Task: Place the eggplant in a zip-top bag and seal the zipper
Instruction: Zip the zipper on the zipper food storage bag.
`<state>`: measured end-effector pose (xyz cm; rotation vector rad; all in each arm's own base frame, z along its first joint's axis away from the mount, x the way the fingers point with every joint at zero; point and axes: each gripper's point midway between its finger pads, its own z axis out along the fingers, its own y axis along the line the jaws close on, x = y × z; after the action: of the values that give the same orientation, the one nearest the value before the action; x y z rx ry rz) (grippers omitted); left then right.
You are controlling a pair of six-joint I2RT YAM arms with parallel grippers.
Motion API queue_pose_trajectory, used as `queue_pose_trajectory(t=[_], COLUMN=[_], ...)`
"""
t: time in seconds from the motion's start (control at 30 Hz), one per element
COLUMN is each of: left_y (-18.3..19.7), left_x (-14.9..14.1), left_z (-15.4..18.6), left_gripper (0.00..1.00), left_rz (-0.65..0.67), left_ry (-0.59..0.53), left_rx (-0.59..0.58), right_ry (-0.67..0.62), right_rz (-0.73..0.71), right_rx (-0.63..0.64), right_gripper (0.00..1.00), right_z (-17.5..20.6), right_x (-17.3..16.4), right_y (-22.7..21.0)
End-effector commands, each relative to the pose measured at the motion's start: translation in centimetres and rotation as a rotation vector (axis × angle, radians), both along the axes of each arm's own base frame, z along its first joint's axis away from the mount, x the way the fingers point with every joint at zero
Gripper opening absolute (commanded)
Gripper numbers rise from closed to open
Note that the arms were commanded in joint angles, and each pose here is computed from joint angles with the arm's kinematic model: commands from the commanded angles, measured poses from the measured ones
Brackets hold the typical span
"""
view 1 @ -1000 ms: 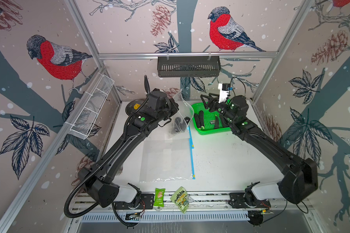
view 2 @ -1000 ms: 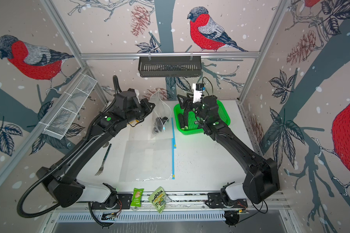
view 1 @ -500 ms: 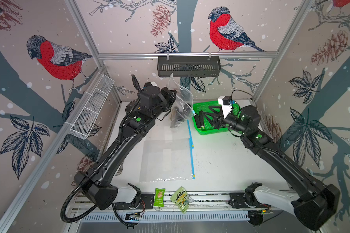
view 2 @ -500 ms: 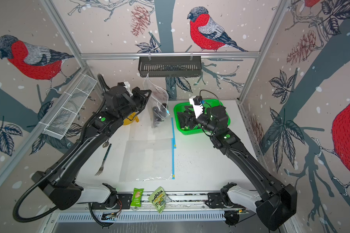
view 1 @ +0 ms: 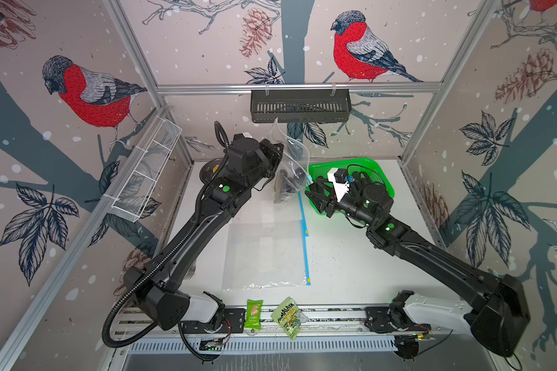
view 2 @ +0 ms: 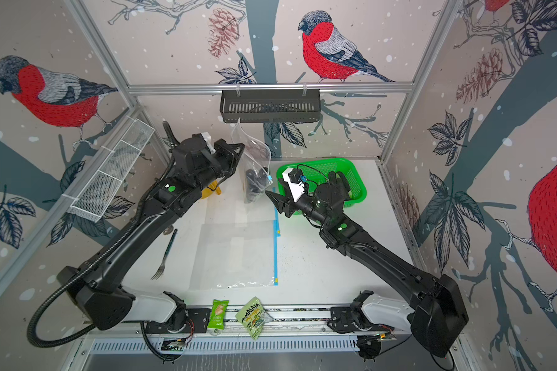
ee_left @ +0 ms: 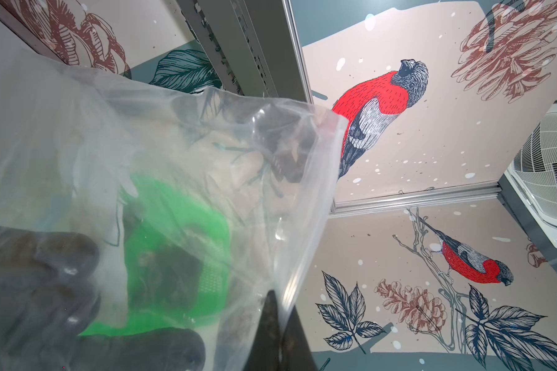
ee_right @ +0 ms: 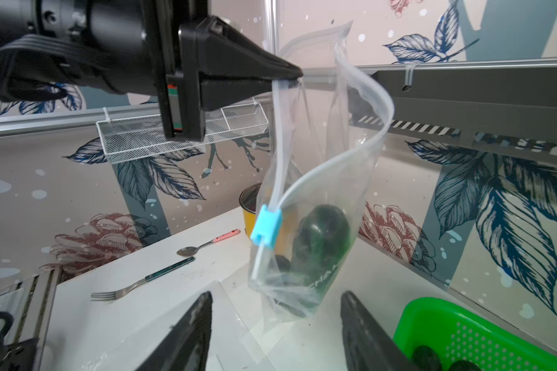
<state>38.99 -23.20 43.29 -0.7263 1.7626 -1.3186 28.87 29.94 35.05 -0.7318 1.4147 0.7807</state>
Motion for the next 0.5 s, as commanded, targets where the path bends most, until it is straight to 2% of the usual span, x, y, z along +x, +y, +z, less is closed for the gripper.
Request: queue_pose_trajectory(t=[0.0, 0.33, 0.47], left_y=[-0.3, -0.4, -0.3], left_x=[0.2, 0.3, 0.4], left_z=[1.6, 1.5, 1.7], left_gripper=[0.0, 0.0, 0.0], left_rz=[-0.011, -0.01, -0.006], left_ry=[-0.053, -0.058, -0.064], left_rx=[-0.054, -0.058, -0.063], right_ry=[-0.057, -0.023, -0.011], right_rz=[-0.03, -0.069, -0.077], right_rx=[0.077, 0.078, 0.074], right_gripper=[0.62, 0.51, 0.51], right_z=[2.2, 1.1, 0.6], right_x=[0.5, 2.4, 2.6], right_y=[0.1, 0.7, 0.8])
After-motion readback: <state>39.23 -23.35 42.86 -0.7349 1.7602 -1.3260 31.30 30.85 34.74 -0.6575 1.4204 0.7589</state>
